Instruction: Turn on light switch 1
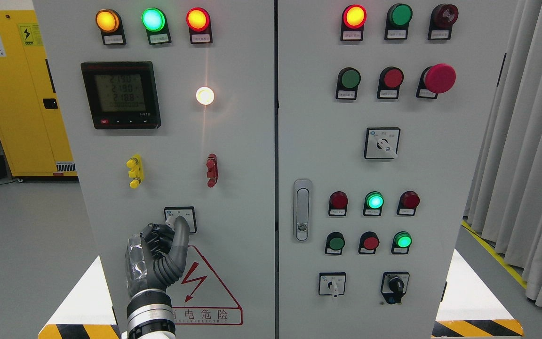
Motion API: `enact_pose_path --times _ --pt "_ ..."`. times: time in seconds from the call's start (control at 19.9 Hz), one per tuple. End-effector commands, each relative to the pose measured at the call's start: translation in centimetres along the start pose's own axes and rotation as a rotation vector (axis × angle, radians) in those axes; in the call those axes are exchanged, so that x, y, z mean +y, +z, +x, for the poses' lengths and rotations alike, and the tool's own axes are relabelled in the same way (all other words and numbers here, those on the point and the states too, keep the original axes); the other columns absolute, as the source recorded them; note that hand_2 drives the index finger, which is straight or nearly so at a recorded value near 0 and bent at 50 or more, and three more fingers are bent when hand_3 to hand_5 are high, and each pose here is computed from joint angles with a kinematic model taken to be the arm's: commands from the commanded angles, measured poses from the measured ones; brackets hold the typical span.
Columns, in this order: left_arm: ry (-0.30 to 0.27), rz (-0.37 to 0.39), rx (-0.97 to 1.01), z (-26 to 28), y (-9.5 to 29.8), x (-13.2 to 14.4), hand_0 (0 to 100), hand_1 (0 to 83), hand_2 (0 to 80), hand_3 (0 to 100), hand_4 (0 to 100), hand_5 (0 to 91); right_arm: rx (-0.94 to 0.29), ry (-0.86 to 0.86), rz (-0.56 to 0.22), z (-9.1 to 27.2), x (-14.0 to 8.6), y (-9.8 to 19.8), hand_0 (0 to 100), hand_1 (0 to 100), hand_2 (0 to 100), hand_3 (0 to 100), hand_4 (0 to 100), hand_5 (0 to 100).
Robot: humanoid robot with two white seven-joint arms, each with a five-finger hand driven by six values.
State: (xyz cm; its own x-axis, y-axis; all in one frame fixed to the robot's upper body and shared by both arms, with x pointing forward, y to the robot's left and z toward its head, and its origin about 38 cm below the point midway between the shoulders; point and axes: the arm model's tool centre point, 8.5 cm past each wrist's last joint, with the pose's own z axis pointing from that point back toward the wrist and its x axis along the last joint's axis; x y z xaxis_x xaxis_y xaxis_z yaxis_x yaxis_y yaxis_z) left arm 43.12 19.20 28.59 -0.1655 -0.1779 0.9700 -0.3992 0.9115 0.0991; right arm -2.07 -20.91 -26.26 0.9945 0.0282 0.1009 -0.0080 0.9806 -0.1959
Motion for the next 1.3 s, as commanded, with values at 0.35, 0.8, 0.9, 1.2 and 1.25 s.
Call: enact_pose_path --times 0.35,0.8,0.9,1.2,1.25 --pt "0.002 -0.008 0.000 0.0 0.0 -0.1 22 45.8 61.4 92 93 89.9 0.008 -0.028 -0.003 -0.1 0.0 0.0 0 50 4 0 0 0" --pt "0.015 0.008 -0.022 -0.3 0.5 0.3 14 45.9 61.5 92 93 89.9 0.008 -0.028 -0.002 -0.1 0.0 0.0 0 50 4 0 0 0" --pt "0.022 0.009 -0.039 -0.5 1.0 0.6 13 45.6 61.5 92 93 89.9 0.008 -0.028 -0.003 -0.1 0.0 0.0 0 50 4 0 0 0" --pt "0.025 0.027 -0.051 -2.3 2.8 1.7 12 45.1 62.3 92 93 90.0 0.008 -0.028 -0.005 -0.1 -0.1 0.0 0 50 4 0 0 0" --pt "0.030 0.034 -0.061 -2.5 3.2 1.9 11 45.0 62.4 92 93 90.0 0.008 -0.028 -0.003 -0.1 0.0 0.0 0 50 4 0 0 0"
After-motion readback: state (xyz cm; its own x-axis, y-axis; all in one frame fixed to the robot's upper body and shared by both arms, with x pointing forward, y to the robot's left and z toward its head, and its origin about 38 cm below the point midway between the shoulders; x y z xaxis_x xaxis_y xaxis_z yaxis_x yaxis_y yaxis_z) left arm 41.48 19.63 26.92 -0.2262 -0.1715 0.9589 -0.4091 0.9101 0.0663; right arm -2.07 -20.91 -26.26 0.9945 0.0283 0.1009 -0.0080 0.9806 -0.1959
